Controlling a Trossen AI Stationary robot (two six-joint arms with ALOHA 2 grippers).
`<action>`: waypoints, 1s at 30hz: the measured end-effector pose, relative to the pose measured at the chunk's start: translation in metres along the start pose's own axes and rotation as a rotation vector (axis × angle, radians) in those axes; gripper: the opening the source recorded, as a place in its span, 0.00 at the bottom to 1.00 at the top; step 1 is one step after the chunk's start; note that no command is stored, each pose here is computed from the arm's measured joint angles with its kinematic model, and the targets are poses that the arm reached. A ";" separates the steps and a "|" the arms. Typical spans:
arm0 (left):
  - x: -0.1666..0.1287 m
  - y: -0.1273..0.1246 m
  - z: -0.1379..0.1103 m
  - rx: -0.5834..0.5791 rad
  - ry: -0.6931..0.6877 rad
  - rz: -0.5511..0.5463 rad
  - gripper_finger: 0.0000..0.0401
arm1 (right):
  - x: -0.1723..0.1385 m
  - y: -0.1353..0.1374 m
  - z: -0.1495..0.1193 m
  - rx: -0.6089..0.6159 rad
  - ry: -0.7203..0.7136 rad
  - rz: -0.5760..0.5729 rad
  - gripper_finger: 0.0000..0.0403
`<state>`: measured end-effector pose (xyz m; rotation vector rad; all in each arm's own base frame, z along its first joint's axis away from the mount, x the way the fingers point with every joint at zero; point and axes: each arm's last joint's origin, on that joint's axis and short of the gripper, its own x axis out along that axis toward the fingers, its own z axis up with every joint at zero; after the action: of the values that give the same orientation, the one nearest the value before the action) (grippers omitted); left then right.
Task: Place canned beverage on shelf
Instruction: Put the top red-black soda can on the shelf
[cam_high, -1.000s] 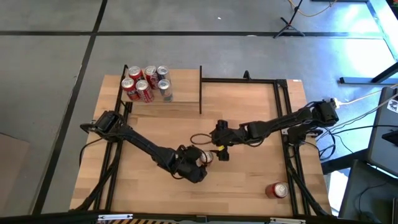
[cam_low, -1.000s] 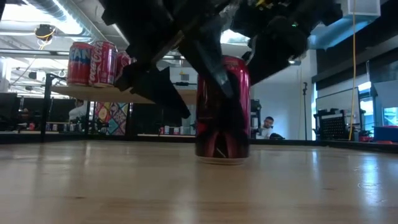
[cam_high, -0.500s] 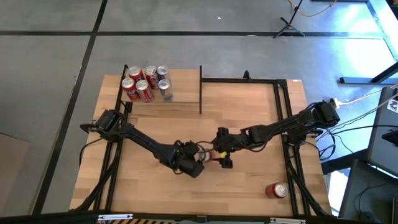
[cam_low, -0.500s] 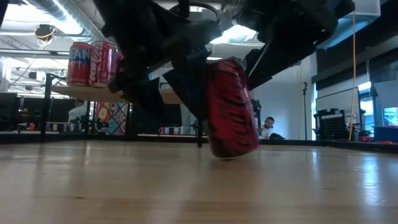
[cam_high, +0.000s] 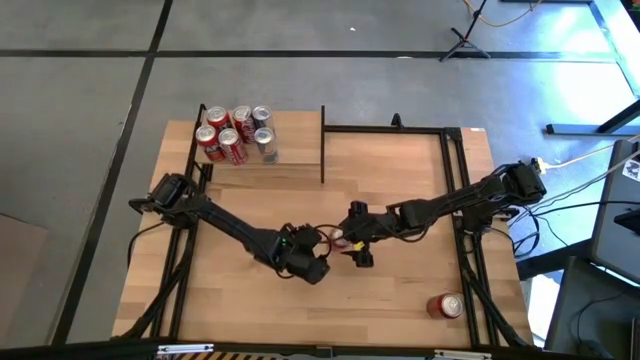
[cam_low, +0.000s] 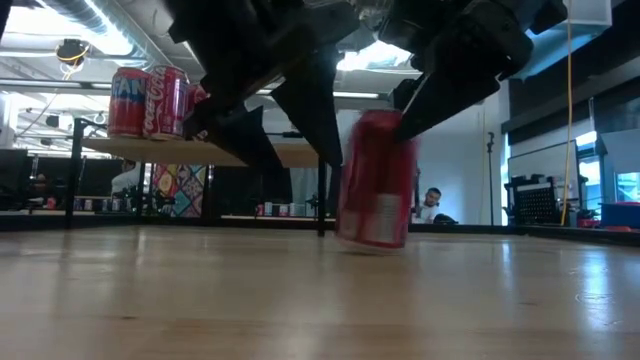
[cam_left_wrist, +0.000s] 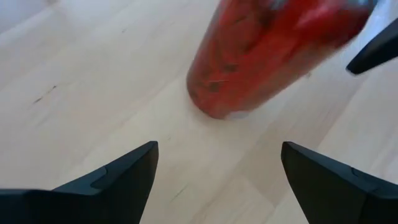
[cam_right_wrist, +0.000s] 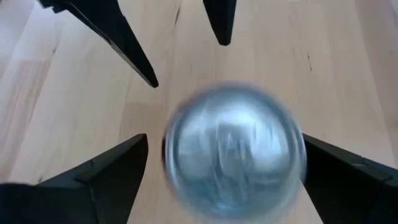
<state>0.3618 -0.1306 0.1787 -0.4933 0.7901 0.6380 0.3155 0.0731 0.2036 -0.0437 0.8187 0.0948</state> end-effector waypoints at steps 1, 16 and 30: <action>0.000 0.000 0.001 -0.002 -0.001 -0.001 0.84 | 0.000 0.000 0.000 0.000 -0.001 0.000 0.95; -0.018 0.011 0.004 0.079 0.078 0.032 0.84 | -0.005 -0.003 -0.013 -0.004 0.140 -0.053 0.95; 0.008 0.045 0.053 0.058 -0.096 0.122 0.84 | 0.000 -0.005 -0.003 -0.003 0.017 -0.161 0.95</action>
<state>0.3614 -0.0629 0.1976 -0.3604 0.7495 0.7445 0.3144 0.0678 0.2015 -0.1132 0.8288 -0.0561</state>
